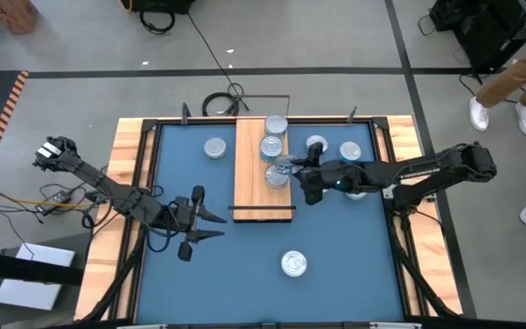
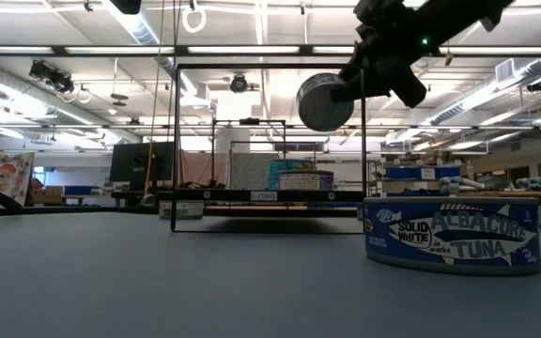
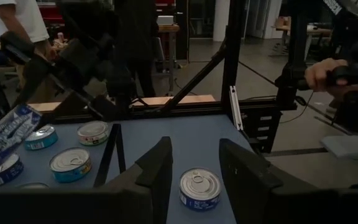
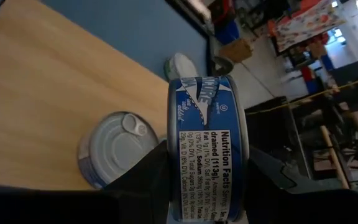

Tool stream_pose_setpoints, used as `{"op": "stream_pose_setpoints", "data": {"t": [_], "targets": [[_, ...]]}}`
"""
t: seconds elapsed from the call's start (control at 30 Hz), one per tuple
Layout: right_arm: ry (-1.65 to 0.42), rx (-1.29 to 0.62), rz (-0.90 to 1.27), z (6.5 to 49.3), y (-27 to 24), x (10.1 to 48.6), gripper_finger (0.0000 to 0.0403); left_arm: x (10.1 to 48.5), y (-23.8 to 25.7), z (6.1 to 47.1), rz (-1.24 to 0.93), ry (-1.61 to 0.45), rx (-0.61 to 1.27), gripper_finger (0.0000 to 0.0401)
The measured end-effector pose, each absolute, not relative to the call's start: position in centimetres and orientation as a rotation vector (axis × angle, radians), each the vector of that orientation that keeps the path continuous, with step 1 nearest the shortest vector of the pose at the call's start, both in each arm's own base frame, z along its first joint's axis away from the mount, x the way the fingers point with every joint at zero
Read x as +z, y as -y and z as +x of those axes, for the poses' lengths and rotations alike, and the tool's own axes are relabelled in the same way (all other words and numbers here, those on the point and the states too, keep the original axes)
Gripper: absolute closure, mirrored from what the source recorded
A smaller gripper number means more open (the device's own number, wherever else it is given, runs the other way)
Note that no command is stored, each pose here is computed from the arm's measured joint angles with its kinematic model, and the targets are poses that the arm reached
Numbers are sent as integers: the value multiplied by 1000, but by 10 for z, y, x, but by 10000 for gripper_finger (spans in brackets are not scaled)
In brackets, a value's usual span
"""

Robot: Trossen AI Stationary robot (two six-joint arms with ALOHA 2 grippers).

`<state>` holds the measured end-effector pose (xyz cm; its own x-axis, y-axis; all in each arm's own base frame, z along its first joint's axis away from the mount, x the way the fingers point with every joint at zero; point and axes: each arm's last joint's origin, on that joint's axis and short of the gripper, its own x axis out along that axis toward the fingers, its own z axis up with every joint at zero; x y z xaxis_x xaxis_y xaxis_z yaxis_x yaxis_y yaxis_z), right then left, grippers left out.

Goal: Stack canned seafood by type on shelf
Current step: Stack the blue tuna can on top of the other blue tuna can on the shelf

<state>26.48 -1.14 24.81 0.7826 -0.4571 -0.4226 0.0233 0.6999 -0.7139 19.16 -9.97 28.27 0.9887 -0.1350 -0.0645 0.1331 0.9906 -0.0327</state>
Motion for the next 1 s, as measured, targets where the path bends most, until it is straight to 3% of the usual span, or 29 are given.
{"op": "stream_pose_setpoints", "data": {"t": [0.37, 0.63, 1.0], "targets": [[-500, -285, -814, 244, 25, 198, 252, 282, 99, 192, -45, -72, -121, 266], [-447, -215, -803, 239, 38, 191, 251, 282, 99, 192, -49, -72, -113, 266], [-469, -138, -969, 252, 51, 170, 250, 282, 98, 192, -45, -71, -79, 266]]}}
